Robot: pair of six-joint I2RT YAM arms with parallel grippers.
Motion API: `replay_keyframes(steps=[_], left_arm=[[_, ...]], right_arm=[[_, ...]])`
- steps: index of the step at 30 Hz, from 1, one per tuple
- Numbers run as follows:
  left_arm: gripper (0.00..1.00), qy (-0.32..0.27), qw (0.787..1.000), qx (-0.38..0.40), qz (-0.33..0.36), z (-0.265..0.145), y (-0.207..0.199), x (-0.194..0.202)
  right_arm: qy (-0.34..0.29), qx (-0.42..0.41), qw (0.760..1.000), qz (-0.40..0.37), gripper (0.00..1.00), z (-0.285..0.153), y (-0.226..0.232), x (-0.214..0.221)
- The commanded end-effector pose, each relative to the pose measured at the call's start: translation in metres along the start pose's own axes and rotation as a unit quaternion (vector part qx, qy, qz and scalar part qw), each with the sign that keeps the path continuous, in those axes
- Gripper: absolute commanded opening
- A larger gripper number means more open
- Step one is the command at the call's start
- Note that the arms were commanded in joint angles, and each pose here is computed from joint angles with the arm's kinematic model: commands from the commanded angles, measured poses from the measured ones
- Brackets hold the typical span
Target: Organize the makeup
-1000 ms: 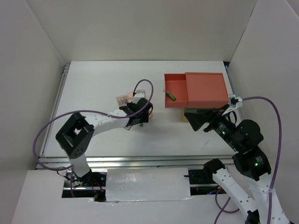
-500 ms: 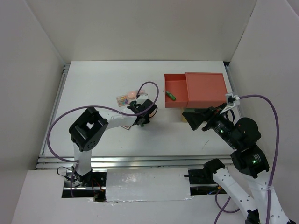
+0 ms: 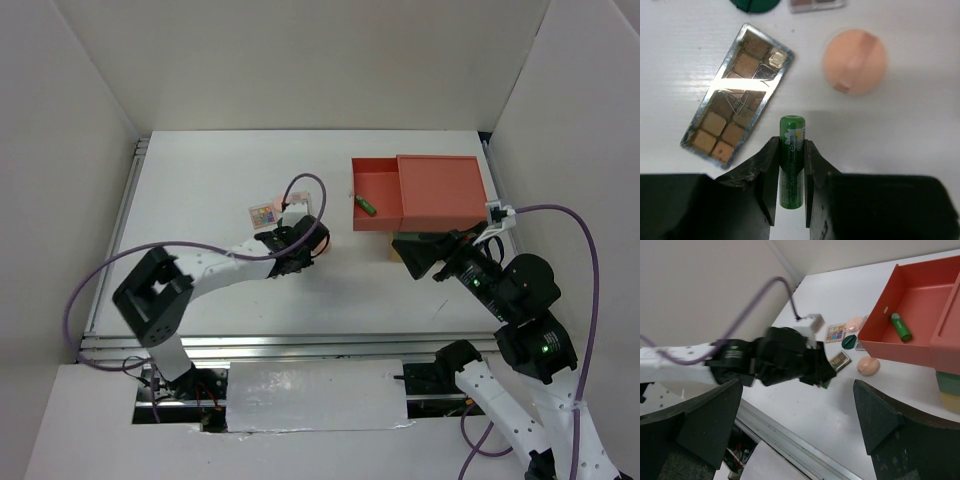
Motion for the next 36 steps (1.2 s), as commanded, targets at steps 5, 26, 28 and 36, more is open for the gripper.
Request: replay_keyframes(steps=[5,26,28,36], left_arm=[[0.03,-0.17,0.954,0.239,-0.057,-0.141,-0.062,-0.123],[0.19,-0.165,0.936,0.308,-0.027,-0.095,-0.205,-0.21],[0.45,-0.161,0.939,0.303,-0.025,-0.091,-0.205,-0.209],[0.97,-0.223,0.941,0.244,-0.067,-0.112,-0.154,-0.223]], right_arm=[[-0.039,0.017,0.999,-0.01,1.0,-0.002,-0.001,-0.02],[-0.036,0.053,0.998,-0.019,1.0,0.003,-0.014,-0.02],[-0.037,0.055,0.998,-0.021,1.0,0.003,-0.015,-0.019],[-0.031,0.056,0.998,-0.021,1.0,0.006,-0.017,-0.017]])
Point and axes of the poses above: each gripper's point midway between its finger pads, its own z axis out along the fingers, its own y axis along the line the jaws close on, x = y × z, the point moved 2 cm from there along -z, back along the fingers, and after that the axes turned 8 degrees about -z, right-handed, at the moved point
